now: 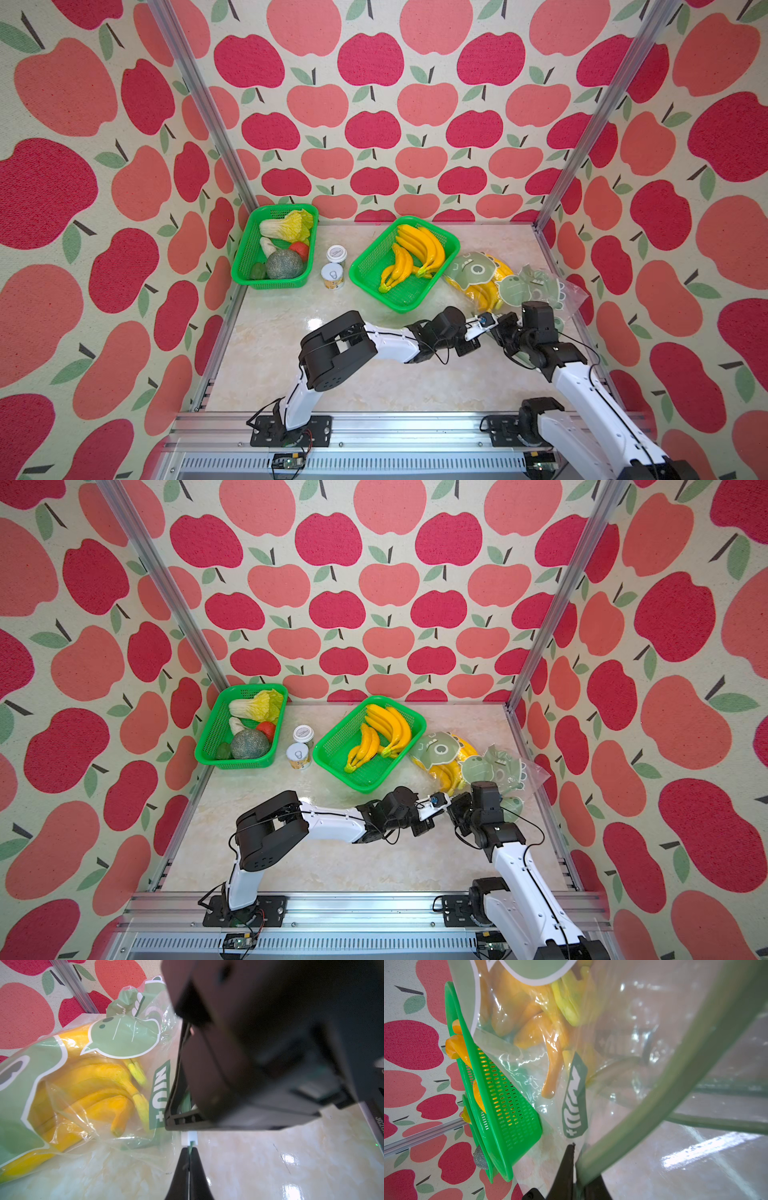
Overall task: Open the zip-top bag and take out the banana
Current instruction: Unzip the zipper on the zipper food storage bag.
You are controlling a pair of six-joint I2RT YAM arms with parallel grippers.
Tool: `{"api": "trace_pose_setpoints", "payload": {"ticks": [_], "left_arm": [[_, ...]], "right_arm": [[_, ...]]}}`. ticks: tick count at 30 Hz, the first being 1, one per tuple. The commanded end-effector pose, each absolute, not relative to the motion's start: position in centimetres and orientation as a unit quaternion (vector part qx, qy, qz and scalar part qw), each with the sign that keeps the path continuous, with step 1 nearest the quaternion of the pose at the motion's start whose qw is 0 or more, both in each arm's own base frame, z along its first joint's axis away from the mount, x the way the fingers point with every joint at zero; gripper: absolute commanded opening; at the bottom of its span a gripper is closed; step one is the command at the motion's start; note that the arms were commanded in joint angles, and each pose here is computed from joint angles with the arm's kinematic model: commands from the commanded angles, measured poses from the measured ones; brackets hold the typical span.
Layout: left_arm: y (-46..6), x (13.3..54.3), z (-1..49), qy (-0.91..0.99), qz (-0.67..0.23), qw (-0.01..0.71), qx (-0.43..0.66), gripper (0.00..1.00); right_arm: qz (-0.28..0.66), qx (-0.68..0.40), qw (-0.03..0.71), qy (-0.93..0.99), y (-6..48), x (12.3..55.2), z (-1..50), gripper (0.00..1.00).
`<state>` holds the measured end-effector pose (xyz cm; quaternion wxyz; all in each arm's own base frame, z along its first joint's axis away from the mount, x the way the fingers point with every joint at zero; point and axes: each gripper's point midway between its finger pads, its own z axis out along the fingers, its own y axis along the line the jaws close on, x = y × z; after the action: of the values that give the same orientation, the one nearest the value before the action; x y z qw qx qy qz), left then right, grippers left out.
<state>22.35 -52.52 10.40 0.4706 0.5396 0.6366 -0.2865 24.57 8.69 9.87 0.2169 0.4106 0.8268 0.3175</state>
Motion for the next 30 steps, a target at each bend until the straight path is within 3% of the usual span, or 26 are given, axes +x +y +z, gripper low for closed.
{"api": "trace_pose_setpoints", "payload": {"ticks": [1,30], "left_arm": [[-52.1,21.9,9.5,0.643,-0.284,0.461,0.541,0.0],[-46.9,22.4,10.8,0.673,-0.266,0.476,0.499,0.0]], "right_arm": [[0.313,0.418,0.225,0.823,8.1,24.7,10.3,0.05],[0.278,0.473,0.261,0.794,0.0,26.0,10.0,0.06]]}}
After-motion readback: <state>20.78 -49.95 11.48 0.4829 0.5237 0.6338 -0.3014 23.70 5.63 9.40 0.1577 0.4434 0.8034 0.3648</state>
